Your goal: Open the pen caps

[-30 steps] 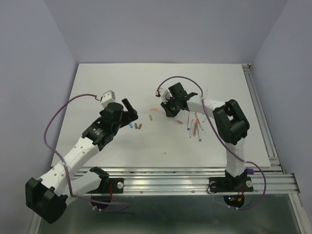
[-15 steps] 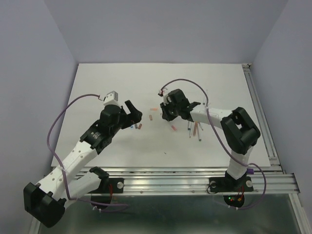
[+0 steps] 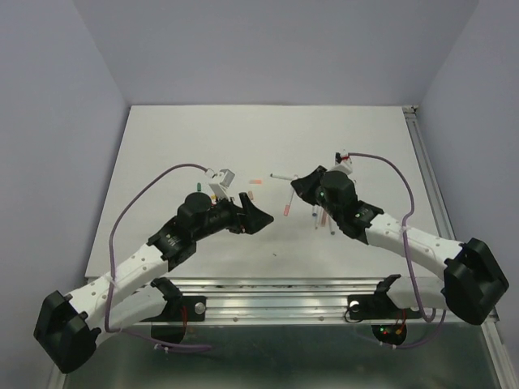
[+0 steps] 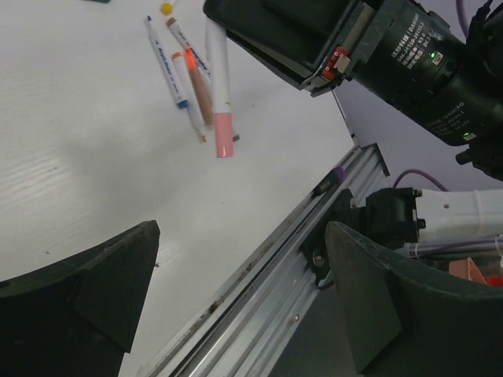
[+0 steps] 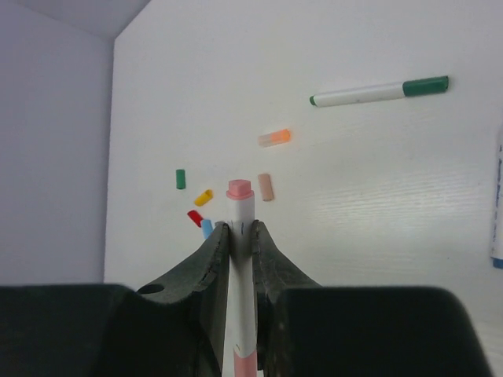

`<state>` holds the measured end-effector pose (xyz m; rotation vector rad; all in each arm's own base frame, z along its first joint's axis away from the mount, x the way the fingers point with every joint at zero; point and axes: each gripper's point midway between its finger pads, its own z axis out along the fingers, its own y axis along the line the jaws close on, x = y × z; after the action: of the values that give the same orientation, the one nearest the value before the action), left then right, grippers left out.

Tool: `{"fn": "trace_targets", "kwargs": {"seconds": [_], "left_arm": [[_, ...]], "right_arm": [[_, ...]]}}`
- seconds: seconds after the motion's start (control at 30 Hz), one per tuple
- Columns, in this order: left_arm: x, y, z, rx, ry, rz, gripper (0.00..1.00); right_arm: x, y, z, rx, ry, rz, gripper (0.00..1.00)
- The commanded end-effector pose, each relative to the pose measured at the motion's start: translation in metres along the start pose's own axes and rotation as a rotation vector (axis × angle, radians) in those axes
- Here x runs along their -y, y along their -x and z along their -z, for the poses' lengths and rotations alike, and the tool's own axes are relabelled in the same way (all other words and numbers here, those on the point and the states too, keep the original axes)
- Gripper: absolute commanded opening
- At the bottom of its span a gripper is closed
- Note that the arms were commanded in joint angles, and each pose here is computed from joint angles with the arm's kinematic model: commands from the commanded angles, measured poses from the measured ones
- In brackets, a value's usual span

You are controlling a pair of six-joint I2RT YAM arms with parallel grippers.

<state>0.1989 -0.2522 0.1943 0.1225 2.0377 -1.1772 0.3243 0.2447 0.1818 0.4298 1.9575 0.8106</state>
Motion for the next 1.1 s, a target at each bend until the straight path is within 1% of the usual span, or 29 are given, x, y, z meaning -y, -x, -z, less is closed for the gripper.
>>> {"fn": "trace_targets", "kwargs": {"seconds": [0.0, 0.03, 0.1, 0.2, 0.3, 0.37, 0.47, 0.53, 0.63, 0.83, 0.87, 0.9, 0.93, 0.97, 1.0, 1.07], "left_arm": [[0.045, 0.013, -0.009, 0.046, -0.166, -0.082, 0.99], [0.041, 0.010, -0.016, 0.030, -0.148, -0.075, 0.98], [0.038, 0.009, -0.025, 0.015, -0.127, -0.081, 0.93], [0.034, 0.009, -0.037, -0.002, -0.099, -0.088, 0.91], [0.036, 0.013, -0.043, -0.002, -0.094, -0.094, 0.90], [0.038, 0.013, -0.046, -0.008, -0.098, -0.110, 0.88], [0.045, 0.018, -0.049, -0.012, -0.114, -0.128, 0.86], [0.047, 0.017, -0.050, -0.020, -0.121, -0.132, 0.85], [0.044, 0.012, -0.052, -0.037, -0.121, -0.134, 0.85], [0.040, 0.006, -0.055, -0.063, -0.110, -0.143, 0.85], [0.040, 0.006, -0.057, -0.067, -0.111, -0.147, 0.82], [0.041, 0.007, -0.057, -0.066, -0.114, -0.147, 0.82], [0.040, 0.005, -0.058, -0.074, -0.111, -0.150, 0.76], [0.040, 0.005, -0.059, -0.077, -0.112, -0.154, 0.73], [0.041, 0.006, -0.060, -0.083, -0.115, -0.157, 0.66], [0.043, 0.008, -0.059, -0.081, -0.118, -0.163, 0.57]], "right_arm": [[-0.022, 0.019, 0.013, 0.139, 0.016, -0.208, 0.01], [-0.019, 0.016, 0.015, 0.132, -0.007, -0.213, 0.01], [-0.022, 0.018, 0.019, 0.139, -0.024, -0.253, 0.01], [-0.029, 0.017, 0.024, 0.136, -0.010, -0.289, 0.01], [-0.032, 0.010, 0.025, 0.113, -0.029, -0.274, 0.01], [-0.035, 0.007, 0.024, 0.100, -0.034, -0.264, 0.01], [-0.041, 0.001, 0.023, 0.090, -0.030, -0.273, 0.01], [-0.046, 0.005, 0.024, 0.107, -0.012, -0.298, 0.01], [-0.053, 0.009, 0.025, 0.120, 0.014, -0.313, 0.01], [-0.067, 0.009, 0.023, 0.103, 0.043, -0.312, 0.01], [-0.069, 0.008, 0.022, 0.098, 0.049, -0.307, 0.01], [-0.069, 0.007, 0.023, 0.095, 0.050, -0.302, 0.01], [-0.071, 0.008, 0.022, 0.097, 0.050, -0.303, 0.01], [-0.072, 0.008, 0.022, 0.095, 0.053, -0.301, 0.01], [-0.073, 0.007, 0.022, 0.095, 0.055, -0.298, 0.01], [-0.072, 0.008, 0.022, 0.099, 0.053, -0.298, 0.01]]}}
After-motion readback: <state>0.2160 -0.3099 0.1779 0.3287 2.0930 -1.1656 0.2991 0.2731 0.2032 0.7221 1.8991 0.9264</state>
